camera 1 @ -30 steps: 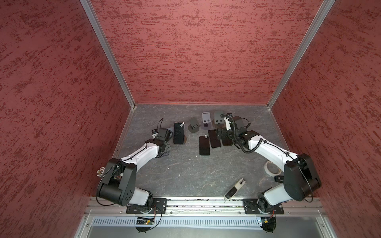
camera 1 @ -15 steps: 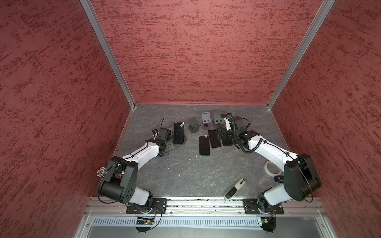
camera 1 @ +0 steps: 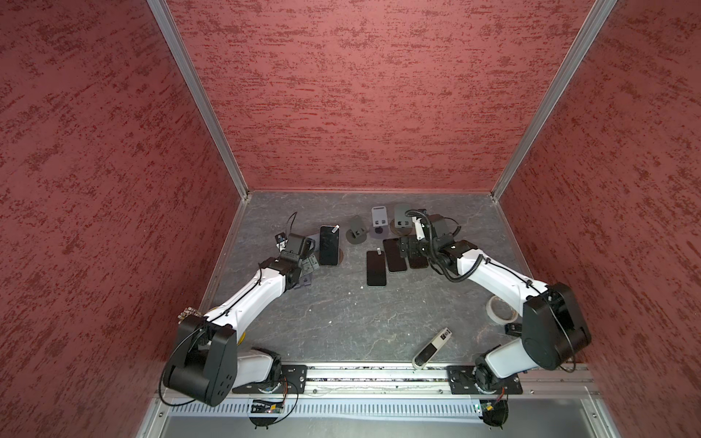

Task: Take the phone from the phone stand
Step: 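Draw the left arm back while the right arm reaches toward the pink phone, then move the right gripper above the pink-framed phone standing on its stand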

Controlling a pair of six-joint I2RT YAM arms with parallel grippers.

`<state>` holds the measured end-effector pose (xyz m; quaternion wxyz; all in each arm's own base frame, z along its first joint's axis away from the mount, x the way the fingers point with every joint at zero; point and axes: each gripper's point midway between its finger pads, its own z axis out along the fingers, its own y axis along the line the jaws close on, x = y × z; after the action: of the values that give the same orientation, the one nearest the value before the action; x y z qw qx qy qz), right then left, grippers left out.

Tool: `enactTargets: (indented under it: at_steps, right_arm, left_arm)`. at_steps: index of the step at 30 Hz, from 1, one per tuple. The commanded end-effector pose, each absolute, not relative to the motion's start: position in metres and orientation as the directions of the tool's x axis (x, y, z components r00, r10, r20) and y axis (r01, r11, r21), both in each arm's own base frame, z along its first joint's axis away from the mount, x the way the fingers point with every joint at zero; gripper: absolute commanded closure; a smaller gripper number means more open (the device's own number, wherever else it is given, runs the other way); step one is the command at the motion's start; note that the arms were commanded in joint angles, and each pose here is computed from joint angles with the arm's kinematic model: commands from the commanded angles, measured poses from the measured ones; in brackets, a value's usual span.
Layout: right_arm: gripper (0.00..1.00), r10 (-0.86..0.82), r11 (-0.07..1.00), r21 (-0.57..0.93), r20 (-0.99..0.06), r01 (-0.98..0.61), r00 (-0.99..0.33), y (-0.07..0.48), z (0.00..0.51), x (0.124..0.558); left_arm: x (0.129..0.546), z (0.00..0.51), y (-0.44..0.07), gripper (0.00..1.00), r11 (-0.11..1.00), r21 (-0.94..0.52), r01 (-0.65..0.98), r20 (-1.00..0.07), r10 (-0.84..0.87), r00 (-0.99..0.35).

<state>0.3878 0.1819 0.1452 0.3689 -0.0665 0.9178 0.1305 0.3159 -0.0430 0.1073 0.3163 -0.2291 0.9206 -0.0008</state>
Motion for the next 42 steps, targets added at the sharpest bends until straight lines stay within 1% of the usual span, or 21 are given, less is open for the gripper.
enactTargets:
  at_steps: [1, 8, 17, 30, 36, 42]
  right_arm:
    - [0.01, -0.019, 0.955, 0.198, -0.698, -0.219, -0.716, 0.187, 0.150, 0.388]
    - [0.01, -0.018, 0.950, 0.211, -0.695, -0.228, -0.719, 0.196, 0.151, 0.389]
    - [0.01, -0.033, 0.936, 0.231, -0.695, -0.267, -0.718, 0.227, 0.152, 0.389]
    - [0.01, -0.080, 0.915, 0.239, -0.683, -0.326, -0.726, 0.289, 0.148, 0.391]
    - [0.01, -0.086, 0.913, 0.233, -0.694, -0.336, -0.715, 0.311, 0.153, 0.392]
    - [0.01, -0.062, 0.895, 0.277, -0.699, -0.349, -0.713, 0.337, 0.159, 0.394]
  left_arm:
    - [0.311, 0.123, -0.046, 0.00, 0.901, -0.180, -0.396, -0.601, -0.419, -0.681]
    - [0.298, 0.146, -0.066, 0.00, 0.900, -0.330, -0.283, -0.632, -0.434, -0.642]
    - [0.278, 0.156, -0.100, 0.00, 0.893, -0.441, -0.088, -0.643, -0.383, -0.663]
    - [0.254, 0.186, -0.120, 0.00, 0.865, -0.490, 0.108, -0.715, -0.328, -0.618]
    - [0.246, 0.195, -0.120, 0.00, 0.859, -0.490, 0.146, -0.730, -0.313, -0.608]
    - [0.237, 0.206, -0.115, 0.00, 0.851, -0.502, 0.150, -0.743, -0.336, -0.578]
